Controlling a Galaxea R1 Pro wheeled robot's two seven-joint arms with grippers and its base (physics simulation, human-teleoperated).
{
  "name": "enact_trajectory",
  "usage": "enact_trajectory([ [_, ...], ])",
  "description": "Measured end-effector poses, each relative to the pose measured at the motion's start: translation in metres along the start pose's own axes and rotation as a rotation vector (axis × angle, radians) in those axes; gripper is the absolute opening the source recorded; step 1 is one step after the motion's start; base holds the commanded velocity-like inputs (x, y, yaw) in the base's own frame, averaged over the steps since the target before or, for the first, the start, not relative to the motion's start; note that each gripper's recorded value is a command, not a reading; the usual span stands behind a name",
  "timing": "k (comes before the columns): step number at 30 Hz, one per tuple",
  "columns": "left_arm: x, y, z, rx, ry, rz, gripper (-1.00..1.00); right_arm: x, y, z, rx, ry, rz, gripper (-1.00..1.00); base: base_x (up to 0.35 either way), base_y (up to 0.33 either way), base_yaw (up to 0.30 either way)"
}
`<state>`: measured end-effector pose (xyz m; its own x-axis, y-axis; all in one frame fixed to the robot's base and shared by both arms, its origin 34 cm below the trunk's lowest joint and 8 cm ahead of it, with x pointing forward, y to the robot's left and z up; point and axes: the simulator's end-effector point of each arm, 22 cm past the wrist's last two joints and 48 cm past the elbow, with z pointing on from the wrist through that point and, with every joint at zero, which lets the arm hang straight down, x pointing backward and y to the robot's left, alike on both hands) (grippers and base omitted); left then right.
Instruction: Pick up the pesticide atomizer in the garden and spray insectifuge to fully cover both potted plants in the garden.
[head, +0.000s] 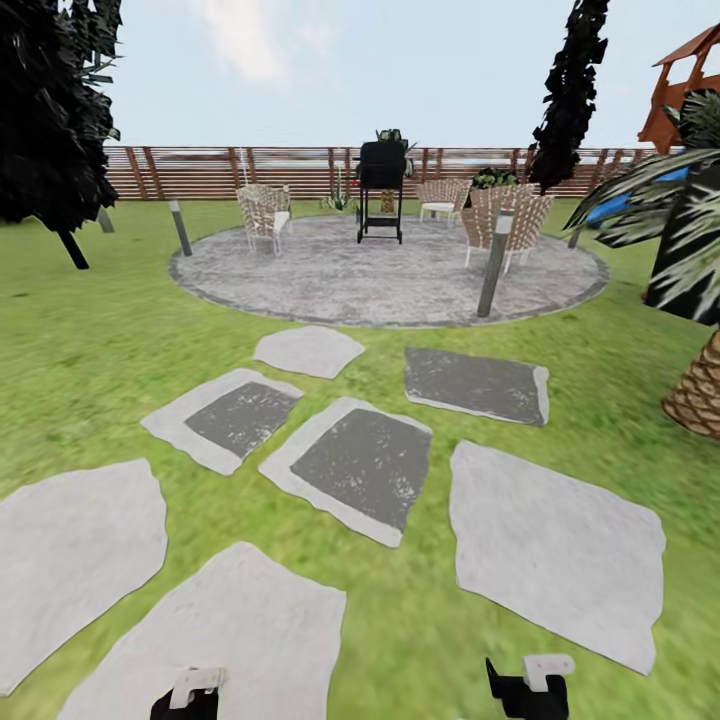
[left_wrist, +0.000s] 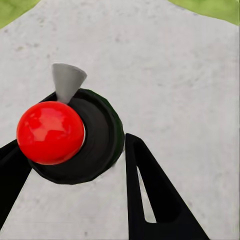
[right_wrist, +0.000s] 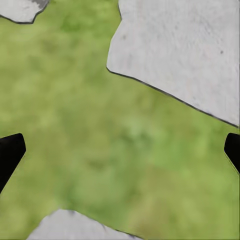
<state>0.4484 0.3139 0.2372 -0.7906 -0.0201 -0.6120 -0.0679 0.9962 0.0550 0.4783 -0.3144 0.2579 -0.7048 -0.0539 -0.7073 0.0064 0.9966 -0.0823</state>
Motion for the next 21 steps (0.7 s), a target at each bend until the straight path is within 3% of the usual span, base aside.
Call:
enact_trajectory([
  [21, -0.0001, 0.0006, 0.0, -0.001, 0.0, 0.0, -1.0, 0.0, 0.0001, 0.0, -0.001, 0.0, -0.001, 1.0, 0.336, 0.0, 0.0],
])
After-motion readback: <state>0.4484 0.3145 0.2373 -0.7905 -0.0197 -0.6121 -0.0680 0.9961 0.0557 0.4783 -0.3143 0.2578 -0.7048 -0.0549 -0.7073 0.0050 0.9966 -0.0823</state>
